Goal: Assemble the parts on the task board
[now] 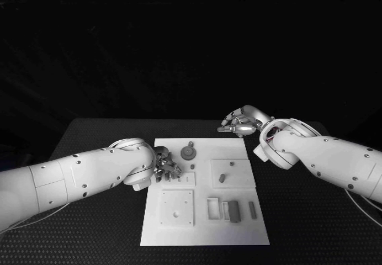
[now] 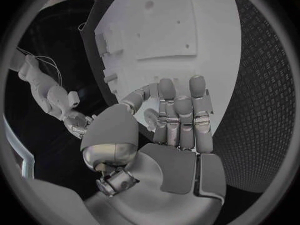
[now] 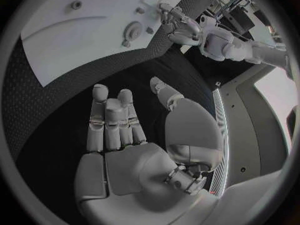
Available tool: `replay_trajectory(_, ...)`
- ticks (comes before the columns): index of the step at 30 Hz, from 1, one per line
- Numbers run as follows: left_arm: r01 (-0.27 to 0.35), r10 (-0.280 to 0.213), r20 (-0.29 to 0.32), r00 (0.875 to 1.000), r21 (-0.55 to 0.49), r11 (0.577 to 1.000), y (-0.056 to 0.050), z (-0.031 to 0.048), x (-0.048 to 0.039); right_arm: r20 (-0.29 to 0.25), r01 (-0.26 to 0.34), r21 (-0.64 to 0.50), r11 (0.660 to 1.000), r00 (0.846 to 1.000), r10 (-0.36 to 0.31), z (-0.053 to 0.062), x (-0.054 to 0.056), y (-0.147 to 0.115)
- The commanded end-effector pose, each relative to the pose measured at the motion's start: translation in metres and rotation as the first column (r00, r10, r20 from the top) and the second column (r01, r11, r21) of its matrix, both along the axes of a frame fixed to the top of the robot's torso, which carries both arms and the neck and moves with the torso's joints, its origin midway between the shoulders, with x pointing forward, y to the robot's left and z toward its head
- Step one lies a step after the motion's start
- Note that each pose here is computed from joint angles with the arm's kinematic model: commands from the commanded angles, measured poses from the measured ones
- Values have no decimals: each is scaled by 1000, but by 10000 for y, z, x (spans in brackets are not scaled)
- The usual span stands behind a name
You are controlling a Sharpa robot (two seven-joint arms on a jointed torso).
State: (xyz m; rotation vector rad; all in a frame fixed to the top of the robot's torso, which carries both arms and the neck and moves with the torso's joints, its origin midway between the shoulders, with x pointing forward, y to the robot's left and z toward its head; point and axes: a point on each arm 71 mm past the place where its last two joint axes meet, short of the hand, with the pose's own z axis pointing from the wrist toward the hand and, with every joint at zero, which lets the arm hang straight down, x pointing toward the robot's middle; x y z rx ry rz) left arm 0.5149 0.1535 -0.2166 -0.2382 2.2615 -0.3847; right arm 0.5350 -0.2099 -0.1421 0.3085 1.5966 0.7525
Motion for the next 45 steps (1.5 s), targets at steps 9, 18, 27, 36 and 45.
replay_trajectory(9,68,-63,-62,996,89,994,-77,-19,10,-9,-19,-3,1000,1000,19,-23,1,32)
replay_trajectory(18,64,-56,-74,996,101,993,-51,-8,54,-12,-18,-3,1000,1000,18,-39,2,31)
replay_trajectory(27,77,-69,-79,994,102,992,-69,11,64,-14,-20,-3,1000,1000,20,-44,3,39)
replay_trajectory(36,75,-67,-76,995,113,991,-68,58,103,-16,-22,-2,1000,1000,22,-48,2,48)
replay_trajectory(45,81,-72,-79,994,117,990,-104,55,108,-16,-23,-1,1000,1000,23,-48,1,53)
